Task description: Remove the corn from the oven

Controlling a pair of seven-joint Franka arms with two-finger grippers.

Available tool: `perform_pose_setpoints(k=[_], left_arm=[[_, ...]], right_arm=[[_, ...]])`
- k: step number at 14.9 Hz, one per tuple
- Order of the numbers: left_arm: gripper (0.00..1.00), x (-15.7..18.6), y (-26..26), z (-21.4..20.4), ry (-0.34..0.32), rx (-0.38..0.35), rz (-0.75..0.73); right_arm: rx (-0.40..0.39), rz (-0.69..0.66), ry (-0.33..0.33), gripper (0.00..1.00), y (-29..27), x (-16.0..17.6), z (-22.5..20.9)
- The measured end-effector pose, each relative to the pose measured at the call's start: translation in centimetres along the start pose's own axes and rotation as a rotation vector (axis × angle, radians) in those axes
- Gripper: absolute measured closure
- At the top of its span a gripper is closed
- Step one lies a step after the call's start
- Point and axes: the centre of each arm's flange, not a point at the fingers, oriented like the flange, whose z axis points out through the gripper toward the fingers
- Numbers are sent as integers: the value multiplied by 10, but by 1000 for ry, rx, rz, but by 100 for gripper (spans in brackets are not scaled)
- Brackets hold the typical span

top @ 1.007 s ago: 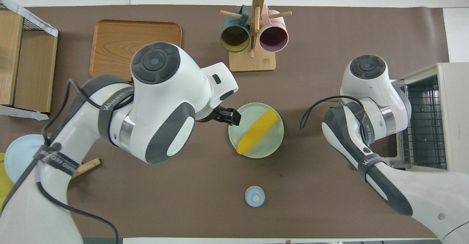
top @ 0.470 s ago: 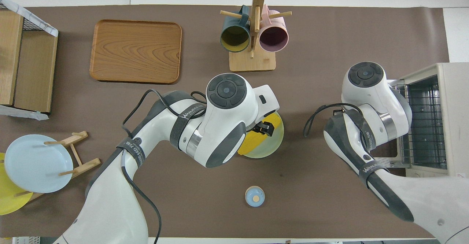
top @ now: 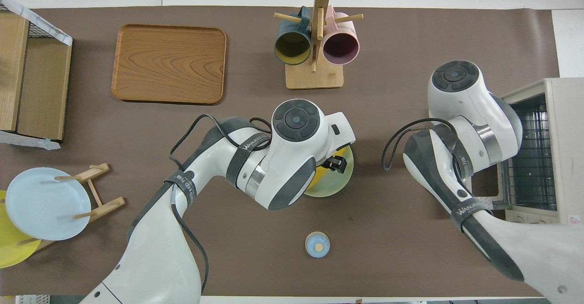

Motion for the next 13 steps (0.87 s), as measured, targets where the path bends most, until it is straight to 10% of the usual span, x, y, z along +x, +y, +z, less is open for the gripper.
perform_pose_setpoints(k=[8, 13], left_arm=[[0, -5, 8, 14, 1, 24, 42], [0, -11, 12, 30, 16, 23, 51]], right_arm=[[67, 0, -10, 99, 119, -21, -2], [366, 116, 72, 99, 158, -44, -64]])
